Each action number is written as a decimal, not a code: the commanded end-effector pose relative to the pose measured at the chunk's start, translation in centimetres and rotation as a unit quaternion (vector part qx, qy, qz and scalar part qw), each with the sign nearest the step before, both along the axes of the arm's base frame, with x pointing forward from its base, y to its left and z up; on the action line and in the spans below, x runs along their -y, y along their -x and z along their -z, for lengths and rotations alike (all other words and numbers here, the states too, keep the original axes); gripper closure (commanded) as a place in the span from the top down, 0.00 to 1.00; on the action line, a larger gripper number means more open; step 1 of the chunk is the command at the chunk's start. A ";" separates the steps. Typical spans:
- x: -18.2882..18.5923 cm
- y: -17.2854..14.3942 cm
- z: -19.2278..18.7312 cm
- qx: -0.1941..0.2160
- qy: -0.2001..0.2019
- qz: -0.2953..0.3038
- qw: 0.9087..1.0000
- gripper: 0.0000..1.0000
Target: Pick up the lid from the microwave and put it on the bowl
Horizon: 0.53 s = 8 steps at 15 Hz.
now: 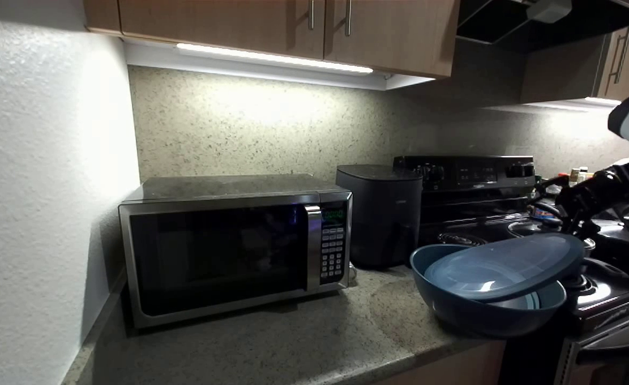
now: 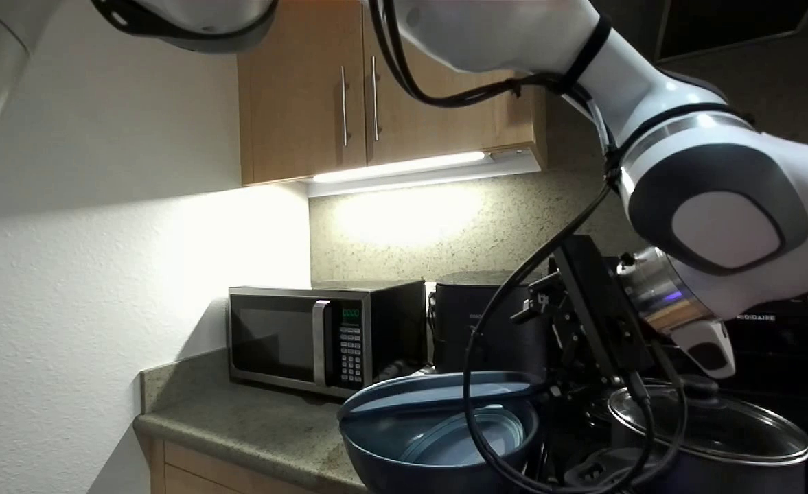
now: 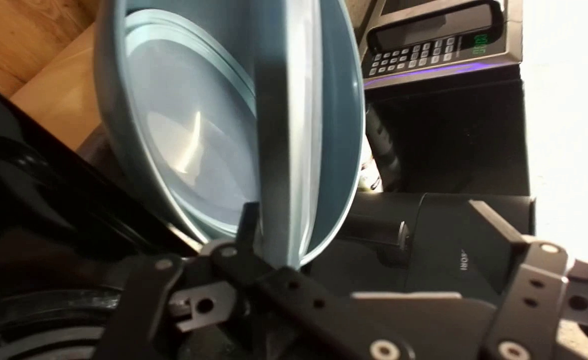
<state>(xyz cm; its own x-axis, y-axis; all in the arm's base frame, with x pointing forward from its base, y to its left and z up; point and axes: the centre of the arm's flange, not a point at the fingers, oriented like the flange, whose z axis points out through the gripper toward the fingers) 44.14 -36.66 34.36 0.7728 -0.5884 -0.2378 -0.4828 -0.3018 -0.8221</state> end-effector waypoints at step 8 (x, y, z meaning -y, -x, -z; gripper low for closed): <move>-5.2 2.7 -8.8 0.067 -0.020 -0.029 0.997 1.00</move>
<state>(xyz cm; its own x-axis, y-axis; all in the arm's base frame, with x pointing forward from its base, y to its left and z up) 42.76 -33.03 42.62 0.8379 -0.5270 -0.1421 -0.3441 -0.3078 -0.8871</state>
